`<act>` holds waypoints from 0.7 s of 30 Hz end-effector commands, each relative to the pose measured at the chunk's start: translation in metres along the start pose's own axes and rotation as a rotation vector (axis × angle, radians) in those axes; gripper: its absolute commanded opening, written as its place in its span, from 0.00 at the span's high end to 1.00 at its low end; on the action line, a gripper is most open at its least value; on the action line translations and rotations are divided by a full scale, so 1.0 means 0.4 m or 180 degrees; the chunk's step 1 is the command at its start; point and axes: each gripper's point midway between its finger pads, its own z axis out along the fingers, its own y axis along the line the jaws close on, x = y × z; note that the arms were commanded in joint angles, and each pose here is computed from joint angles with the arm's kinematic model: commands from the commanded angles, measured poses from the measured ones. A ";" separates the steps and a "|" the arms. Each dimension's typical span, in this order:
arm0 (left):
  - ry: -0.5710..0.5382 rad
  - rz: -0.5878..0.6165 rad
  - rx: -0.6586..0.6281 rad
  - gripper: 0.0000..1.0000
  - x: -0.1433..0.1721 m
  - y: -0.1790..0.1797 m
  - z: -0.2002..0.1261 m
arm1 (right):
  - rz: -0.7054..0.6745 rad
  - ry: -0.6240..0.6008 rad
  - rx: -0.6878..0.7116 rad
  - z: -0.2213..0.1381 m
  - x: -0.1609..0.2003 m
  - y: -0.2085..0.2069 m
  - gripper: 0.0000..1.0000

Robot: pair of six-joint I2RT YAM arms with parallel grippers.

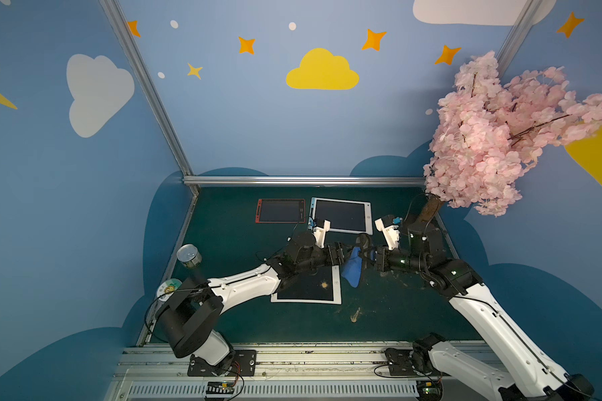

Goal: Wipe the drawing tablet
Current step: Adjust the cleaning item.

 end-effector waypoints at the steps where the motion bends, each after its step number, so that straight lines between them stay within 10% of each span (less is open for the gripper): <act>1: 0.0018 -0.0193 0.0305 0.17 -0.007 -0.049 0.021 | -0.0005 -0.0103 -0.0264 -0.021 -0.027 0.044 1.00; 21: 0.0117 -0.0587 0.1333 0.19 0.023 -0.284 -0.027 | 0.0569 -0.0332 -0.0194 -0.037 -0.051 -0.064 1.00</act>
